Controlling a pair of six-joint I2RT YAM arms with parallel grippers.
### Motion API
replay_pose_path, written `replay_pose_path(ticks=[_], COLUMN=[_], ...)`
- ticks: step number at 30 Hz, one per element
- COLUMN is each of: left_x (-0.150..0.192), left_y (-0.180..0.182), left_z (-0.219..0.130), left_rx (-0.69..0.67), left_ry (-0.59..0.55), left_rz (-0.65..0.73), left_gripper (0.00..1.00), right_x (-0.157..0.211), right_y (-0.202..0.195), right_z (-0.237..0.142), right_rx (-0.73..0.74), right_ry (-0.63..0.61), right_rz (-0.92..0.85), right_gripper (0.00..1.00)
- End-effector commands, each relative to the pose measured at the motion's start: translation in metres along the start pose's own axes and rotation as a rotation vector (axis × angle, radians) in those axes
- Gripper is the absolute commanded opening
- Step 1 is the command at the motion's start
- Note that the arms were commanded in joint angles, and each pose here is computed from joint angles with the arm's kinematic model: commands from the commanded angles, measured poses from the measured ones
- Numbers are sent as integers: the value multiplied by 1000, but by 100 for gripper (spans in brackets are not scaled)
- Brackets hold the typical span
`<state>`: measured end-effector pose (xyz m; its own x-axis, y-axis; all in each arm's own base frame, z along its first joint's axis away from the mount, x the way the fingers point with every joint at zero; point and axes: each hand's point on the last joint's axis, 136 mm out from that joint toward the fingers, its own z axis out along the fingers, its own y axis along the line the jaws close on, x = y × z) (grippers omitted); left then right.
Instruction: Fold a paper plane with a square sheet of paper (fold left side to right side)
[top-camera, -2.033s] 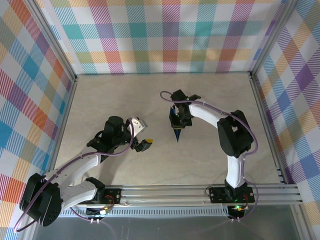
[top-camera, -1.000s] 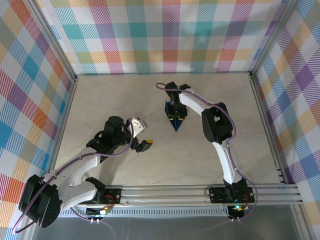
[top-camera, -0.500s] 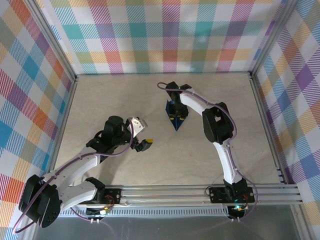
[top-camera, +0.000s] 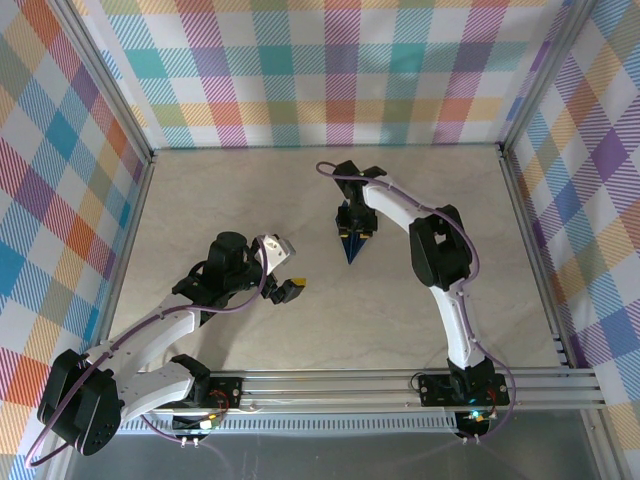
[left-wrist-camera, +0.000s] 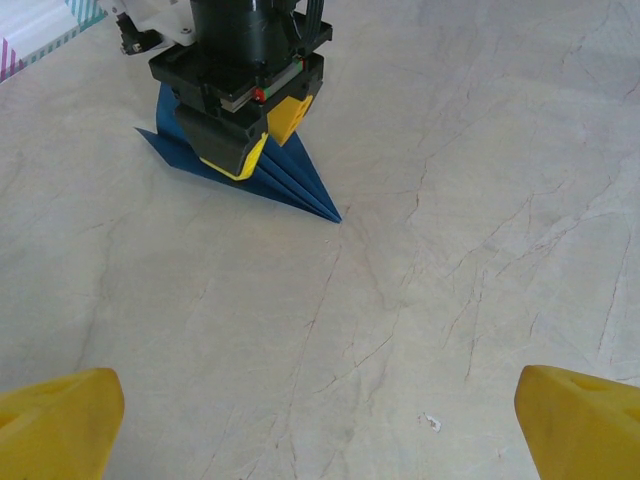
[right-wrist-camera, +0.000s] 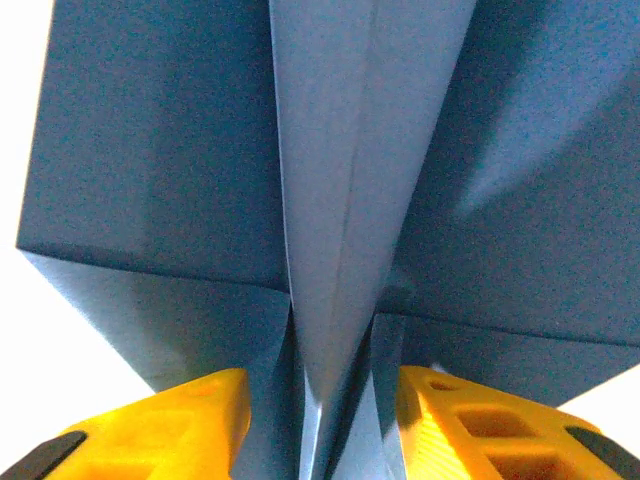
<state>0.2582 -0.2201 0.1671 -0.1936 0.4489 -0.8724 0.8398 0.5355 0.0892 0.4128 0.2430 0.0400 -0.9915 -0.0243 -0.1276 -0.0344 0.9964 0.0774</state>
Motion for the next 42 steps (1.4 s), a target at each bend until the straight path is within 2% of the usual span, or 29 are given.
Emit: replay_pose_path(ticks=[1,7,10,13,19,23,25,34,42], left_x=[-15,-17,-18,-20,-22,-21,-20,-15,-5], left_y=[0,1,3,7,22,36,41,52,63], left_z=[-6,-7,-8,-9,-14,-21,-24,-26,-23], left_rx=[-3,-14,-29,-49,-145,-237,-270,-331,-372], left_ry=[-26,-34,-40,-47,-56,-56,-56,-37,-2], left_rz=[37,38,34,28,17,24,31,32,11], left_gripper=[100,100,100,100,100,100,100,100,100], right_x=[6,16,24,33,55,71,78,80,48], right_y=[0,-7,-14,-28,-87,-146,-171,-247,-259], right_z=[-27,-59,-84,-111,-139,-137,-136,-122,-91], right_rx=[-16,-19,-34,-51,-29,21,40,188,219], right_ry=[-10,-56,-127,-234,-406,-492,-538,-765,-872], right_rz=[-16,-43,-63,-79,-30,76,132,243,177], right_gripper=[44,51,56,65,82,91,99,99,99])
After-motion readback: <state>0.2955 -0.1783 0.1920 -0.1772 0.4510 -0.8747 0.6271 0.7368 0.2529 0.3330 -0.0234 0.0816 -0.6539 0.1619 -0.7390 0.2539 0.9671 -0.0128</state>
